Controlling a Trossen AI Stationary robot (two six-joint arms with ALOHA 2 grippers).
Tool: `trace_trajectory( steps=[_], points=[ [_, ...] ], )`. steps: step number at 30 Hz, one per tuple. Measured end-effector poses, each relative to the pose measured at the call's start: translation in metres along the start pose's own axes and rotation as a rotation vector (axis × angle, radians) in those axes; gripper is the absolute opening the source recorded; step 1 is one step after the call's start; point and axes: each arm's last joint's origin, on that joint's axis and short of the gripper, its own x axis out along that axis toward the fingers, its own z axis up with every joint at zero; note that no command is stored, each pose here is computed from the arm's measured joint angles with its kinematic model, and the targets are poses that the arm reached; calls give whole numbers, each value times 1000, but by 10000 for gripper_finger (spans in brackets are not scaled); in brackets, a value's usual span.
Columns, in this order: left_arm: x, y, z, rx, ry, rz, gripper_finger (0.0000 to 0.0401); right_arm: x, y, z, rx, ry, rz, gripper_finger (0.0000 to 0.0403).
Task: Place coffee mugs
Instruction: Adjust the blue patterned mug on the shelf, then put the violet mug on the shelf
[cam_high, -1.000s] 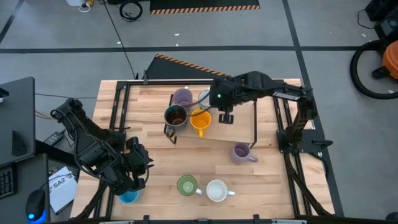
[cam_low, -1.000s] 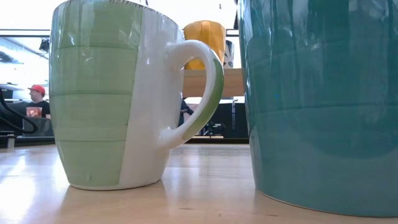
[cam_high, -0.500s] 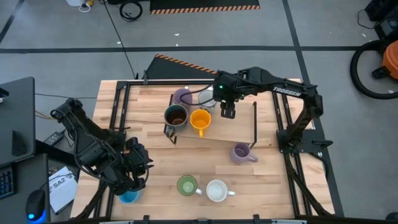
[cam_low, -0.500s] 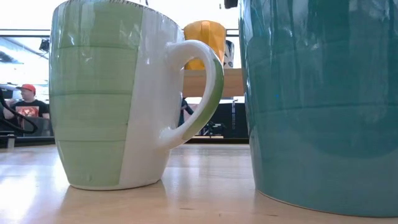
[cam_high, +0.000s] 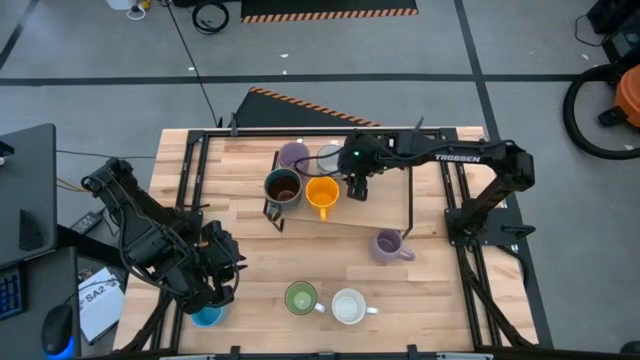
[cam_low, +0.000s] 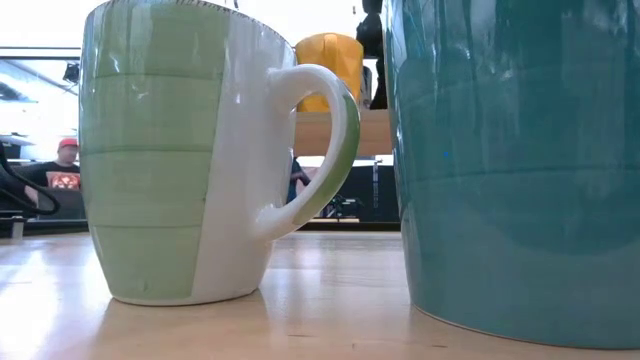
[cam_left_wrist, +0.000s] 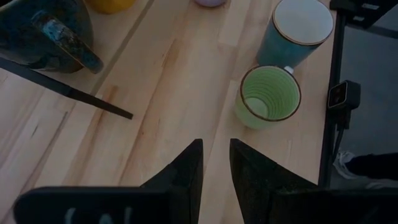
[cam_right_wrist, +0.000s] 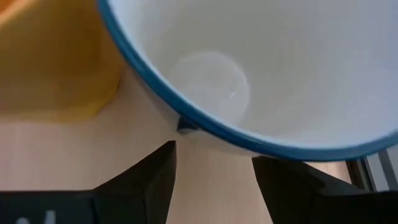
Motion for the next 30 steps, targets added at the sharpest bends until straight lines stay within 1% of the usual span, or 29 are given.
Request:
trace_trajectory(
  steps=[6, 13, 16, 19, 23, 26, 30],
  points=[
    [0, 0, 0, -19, 0, 0, 84, 8, -1, 2, -21, -62, -9, 201],
    [0, 0, 0, -25, 0, 0, 84, 7, -1, 1, -31, -54, -4, 199],
    [0, 0, 0, -20, 0, 1, 84, -3, -2, -1, -29, -51, -10, 199],
    [0, 0, 0, 10, 0, 2, 84, -15, -2, -7, -26, -22, -7, 198],
    [0, 0, 0, 57, -8, 8, 84, -38, 4, -13, 15, -20, 7, 198],
    [0, 1, 1, 92, -28, 22, 84, -55, 15, -19, 51, -15, 33, 198],
    [0, 1, 1, 156, -47, 37, 84, -73, 40, -26, 33, 0, 89, 198]
  ],
)
